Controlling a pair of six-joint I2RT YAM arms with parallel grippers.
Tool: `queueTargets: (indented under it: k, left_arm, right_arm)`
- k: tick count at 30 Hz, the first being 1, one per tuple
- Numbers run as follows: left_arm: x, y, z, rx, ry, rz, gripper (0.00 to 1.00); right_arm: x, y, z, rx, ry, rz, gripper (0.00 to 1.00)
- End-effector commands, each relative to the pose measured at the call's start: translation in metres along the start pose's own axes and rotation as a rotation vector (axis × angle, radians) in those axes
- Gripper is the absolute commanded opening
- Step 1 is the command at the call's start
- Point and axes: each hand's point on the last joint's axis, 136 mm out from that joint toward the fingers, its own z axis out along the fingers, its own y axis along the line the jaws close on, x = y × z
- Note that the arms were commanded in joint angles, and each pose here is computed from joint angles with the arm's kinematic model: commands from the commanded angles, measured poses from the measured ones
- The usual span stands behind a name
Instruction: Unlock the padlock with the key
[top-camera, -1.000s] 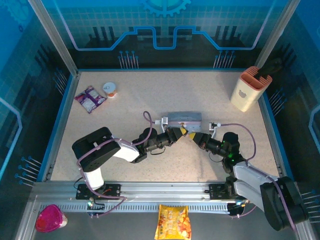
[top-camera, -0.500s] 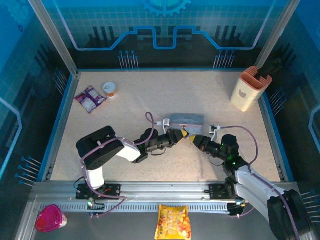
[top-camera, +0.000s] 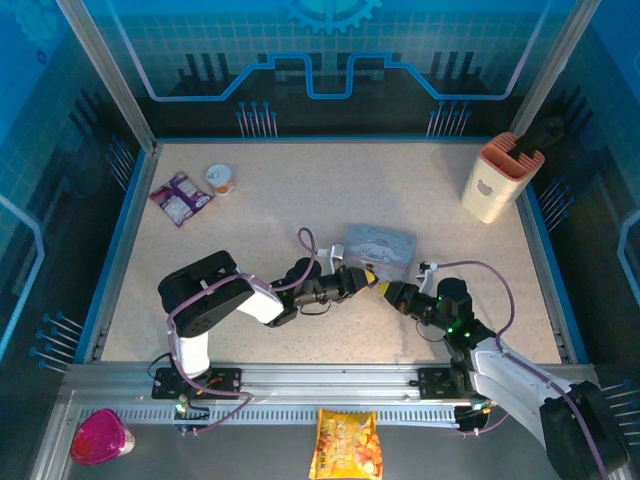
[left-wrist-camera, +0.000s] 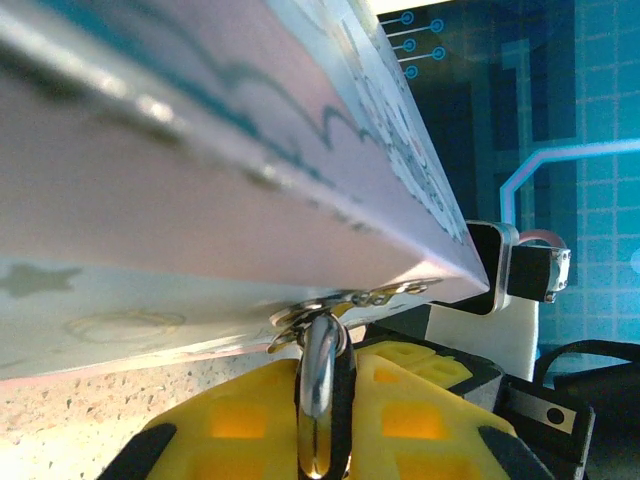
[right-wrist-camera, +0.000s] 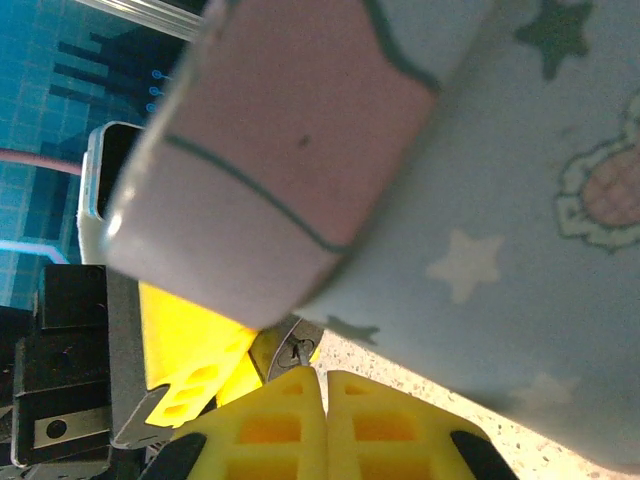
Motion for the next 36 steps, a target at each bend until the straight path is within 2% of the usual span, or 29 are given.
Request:
queueTargets:
  k: [1, 7, 12, 18, 23, 27, 36]
  left_arm:
    - [0.075, -0.035, -0.001, 0.145, 0.302, 0.075, 0.13]
    - [0.076, -0.022, -0.003, 0.070, 0.307, 0.112, 0.14]
    - [0.078, -0.014, -0.006, 0.047, 0.310, 0.107, 0.20]
    - [0.075, -0.008, -0.010, 0.043, 0.279, 0.097, 0.31]
    - [0.070, -0.009, -0.010, 0.052, 0.253, 0.096, 0.33]
    - [0.054, -0.004, -0.017, 0.044, 0.190, 0.077, 0.35]
    - [0.034, 0.036, -0.038, -0.164, 0.069, 0.064, 0.48]
  right_arm:
    - [-0.009, 0.001, 0.003, 0.021, -0.053, -0.029, 0.00]
    - [0.003, -0.008, 0.008, 0.064, -0.018, -0.022, 0.00]
    - [0.007, -0.017, 0.010, 0.096, -0.016, -0.009, 0.00]
    - [0.013, -0.023, 0.013, 0.108, -0.001, 0.007, 0.00]
    - [0.017, -0.025, 0.015, 0.113, 0.006, 0.013, 0.00]
    - [0.022, -0.029, 0.014, 0.125, 0.010, 0.023, 0.00]
    - [0.031, -0.038, 0.003, 0.180, 0.010, 0.022, 0.00]
